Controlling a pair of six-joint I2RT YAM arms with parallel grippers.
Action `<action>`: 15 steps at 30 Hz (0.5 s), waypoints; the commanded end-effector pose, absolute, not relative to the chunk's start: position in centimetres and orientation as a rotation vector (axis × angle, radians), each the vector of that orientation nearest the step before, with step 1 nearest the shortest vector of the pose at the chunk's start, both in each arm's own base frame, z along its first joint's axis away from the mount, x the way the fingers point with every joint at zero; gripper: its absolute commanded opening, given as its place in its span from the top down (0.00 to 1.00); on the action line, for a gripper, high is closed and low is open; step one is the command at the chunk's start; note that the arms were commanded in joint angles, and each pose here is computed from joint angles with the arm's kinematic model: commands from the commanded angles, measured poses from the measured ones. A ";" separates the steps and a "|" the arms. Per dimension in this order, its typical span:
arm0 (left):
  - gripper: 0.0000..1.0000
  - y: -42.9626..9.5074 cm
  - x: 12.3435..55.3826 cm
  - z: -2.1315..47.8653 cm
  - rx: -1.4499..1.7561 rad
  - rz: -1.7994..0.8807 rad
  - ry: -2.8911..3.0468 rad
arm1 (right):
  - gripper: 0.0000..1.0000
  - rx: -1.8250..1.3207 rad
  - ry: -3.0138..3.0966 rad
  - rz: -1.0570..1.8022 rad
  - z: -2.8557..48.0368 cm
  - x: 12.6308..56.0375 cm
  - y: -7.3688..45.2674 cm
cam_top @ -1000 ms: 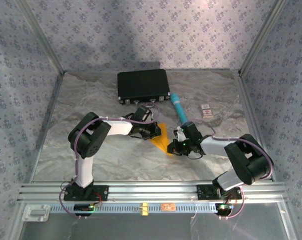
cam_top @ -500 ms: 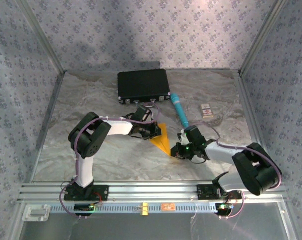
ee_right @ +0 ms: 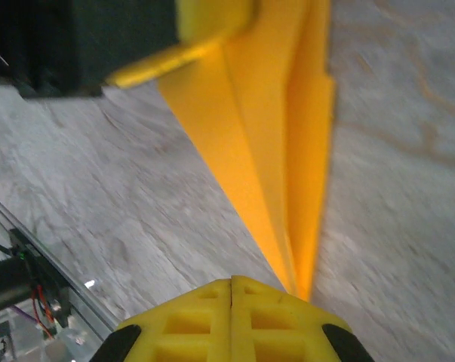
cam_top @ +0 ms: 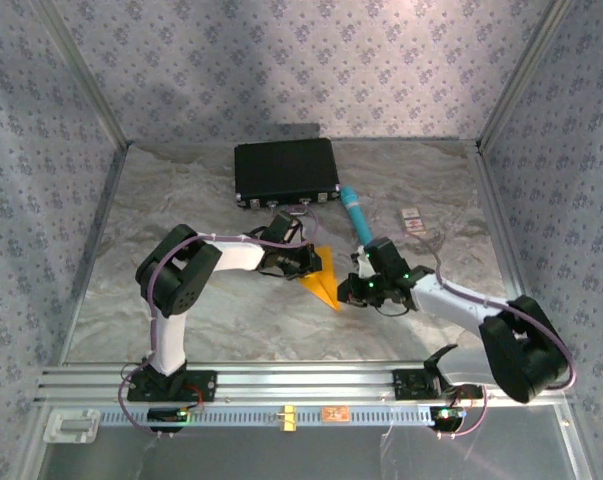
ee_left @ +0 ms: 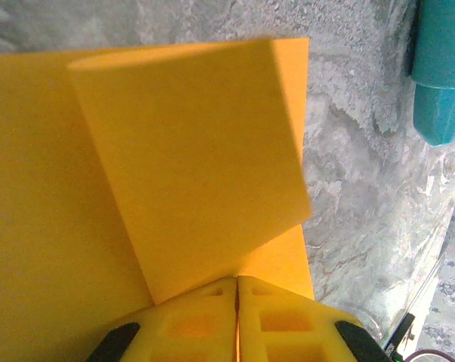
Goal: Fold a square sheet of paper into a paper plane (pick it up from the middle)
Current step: Fourth fold the wing at the center of the table.
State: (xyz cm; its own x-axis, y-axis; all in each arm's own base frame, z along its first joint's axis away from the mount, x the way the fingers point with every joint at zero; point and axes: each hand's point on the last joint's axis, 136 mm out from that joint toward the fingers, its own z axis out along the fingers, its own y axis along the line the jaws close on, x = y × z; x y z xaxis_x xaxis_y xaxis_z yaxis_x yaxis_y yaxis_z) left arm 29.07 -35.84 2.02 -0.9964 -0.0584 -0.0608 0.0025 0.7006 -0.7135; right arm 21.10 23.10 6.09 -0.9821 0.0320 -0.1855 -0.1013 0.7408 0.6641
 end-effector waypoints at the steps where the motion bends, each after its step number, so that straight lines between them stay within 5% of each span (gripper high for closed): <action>1: 0.91 -33.6 27.6 -1.4 -0.091 -1.024 2.931 | 0.96 -0.095 2.741 1.106 6.3 22.8 24.6; 15: 0.91 -33.7 27.6 -1.5 -0.086 -1.024 2.935 | 0.96 -0.046 2.791 1.131 3.9 25.3 26.5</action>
